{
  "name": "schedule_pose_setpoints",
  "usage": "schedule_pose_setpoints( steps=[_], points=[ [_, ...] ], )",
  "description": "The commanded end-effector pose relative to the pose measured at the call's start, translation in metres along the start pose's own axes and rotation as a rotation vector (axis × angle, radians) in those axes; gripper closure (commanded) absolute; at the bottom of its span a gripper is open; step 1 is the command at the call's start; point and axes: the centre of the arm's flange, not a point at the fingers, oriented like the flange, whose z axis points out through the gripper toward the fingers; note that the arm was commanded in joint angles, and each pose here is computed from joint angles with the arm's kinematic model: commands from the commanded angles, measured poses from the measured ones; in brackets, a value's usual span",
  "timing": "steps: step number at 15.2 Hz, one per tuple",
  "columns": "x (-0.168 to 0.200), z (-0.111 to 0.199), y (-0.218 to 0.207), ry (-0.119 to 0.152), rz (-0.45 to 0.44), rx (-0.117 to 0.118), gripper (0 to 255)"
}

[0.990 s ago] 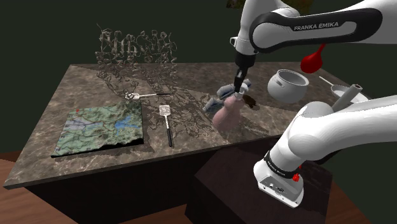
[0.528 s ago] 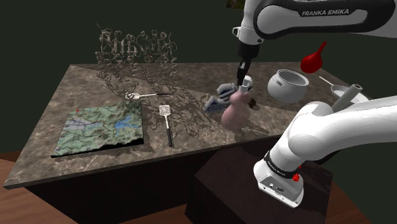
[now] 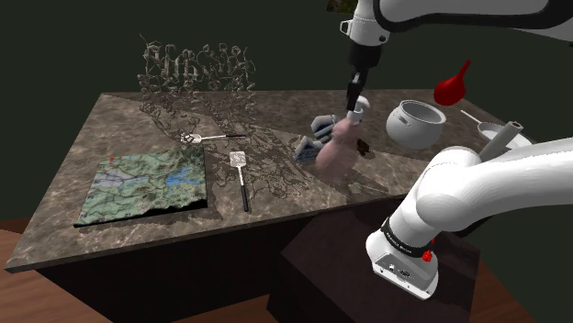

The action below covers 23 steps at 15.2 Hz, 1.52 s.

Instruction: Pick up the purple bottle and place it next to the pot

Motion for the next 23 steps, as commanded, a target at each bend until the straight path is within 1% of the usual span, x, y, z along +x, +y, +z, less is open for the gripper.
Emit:
schedule_pose_setpoints(
  steps=[1, 23],
  points=[
    [-0.001, -0.010, 0.000, 0.001, 0.000, 0.000, 255],
    [-0.013, -0.125, 0.008, 0.001, 0.000, 0.000, 255]
  ],
)
